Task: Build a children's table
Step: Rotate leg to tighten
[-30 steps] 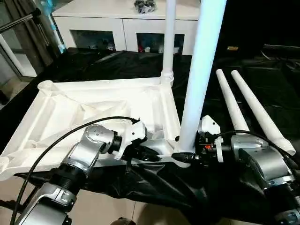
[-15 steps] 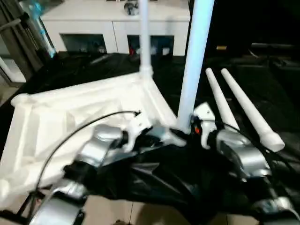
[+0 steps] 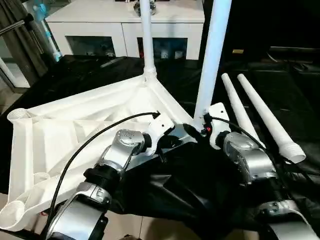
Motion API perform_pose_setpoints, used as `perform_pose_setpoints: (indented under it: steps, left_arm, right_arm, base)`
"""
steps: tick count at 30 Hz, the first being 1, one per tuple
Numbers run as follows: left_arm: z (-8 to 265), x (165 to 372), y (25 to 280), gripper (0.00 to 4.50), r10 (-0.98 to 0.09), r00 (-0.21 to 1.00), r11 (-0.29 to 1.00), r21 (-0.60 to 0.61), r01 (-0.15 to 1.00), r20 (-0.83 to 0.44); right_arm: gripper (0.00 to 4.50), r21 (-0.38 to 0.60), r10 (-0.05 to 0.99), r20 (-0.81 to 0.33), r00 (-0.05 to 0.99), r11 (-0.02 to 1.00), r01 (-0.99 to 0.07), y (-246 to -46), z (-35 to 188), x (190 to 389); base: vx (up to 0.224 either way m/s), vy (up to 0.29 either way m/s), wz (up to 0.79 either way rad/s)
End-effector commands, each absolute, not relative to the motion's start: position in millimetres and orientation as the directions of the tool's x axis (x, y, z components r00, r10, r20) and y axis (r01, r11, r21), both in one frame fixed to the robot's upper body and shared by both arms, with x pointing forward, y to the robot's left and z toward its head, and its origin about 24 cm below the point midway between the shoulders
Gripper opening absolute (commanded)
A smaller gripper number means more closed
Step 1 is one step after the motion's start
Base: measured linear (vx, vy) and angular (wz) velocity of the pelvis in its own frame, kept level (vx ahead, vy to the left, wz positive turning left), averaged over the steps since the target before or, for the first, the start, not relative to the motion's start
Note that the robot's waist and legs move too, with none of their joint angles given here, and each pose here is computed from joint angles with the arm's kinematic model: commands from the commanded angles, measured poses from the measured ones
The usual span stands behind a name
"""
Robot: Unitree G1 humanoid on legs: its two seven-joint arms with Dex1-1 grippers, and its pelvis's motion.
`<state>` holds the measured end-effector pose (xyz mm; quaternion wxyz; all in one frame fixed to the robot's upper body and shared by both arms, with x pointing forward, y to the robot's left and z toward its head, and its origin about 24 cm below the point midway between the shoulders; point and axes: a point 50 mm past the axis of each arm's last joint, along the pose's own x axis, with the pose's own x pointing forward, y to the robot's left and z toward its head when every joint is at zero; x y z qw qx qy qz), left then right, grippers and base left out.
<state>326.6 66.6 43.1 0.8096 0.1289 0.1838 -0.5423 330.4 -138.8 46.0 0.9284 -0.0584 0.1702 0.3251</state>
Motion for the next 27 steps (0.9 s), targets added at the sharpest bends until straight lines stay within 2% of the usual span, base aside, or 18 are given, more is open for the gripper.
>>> perform_pose_setpoints:
  steps: [1,4,6,11,13,20,27]
  left_arm:
    - [62,315,36,0.00,-0.922,0.184,0.180,0.044,0.983,-0.341]
    - [62,312,42,0.00,-0.930,0.135,0.129,0.040,0.991,-0.343]
    - [61,307,51,0.00,-0.932,0.077,0.071,0.031,0.997,-0.354]
    - [61,300,68,0.00,-0.932,-0.017,-0.020,0.003,1.000,-0.363]
    - [62,298,71,0.00,-0.931,-0.037,-0.036,-0.008,0.999,-0.364]
    - [61,289,82,0.00,-0.917,-0.118,-0.105,-0.054,0.993,-0.380]
    - [61,288,82,0.00,-0.920,-0.117,-0.102,-0.059,0.993,-0.373]
  right_arm:
    - [3.80,0.065,0.787,-0.336,0.517,0.567,-0.821,-98.9,43,313.4]
    - [3.80,0.060,0.835,-0.325,0.444,0.486,-0.872,-105.4,49,306.8]
    - [3.80,0.070,0.879,-0.325,0.349,0.391,-0.918,-114.7,54,298.1]
    - [3.80,0.094,0.908,-0.373,0.193,0.244,-0.965,-129.9,58,282.7]
    - [3.80,0.102,0.908,-0.385,0.167,0.221,-0.970,-132.0,59,280.0]
    - [3.14,0.121,0.910,-0.402,0.101,0.162,-0.979,-130.4,58,271.3]
    - [2.78,0.136,0.911,-0.403,0.085,0.151,-0.979,-124.3,56,268.0]
  base:
    - [0.000,0.000,0.00]
    - [0.000,0.000,0.00]
    - [0.000,0.000,0.00]
    - [0.000,0.000,0.00]
    - [0.000,0.000,0.00]
    - [0.000,0.000,0.00]
    - [0.000,0.000,0.00]
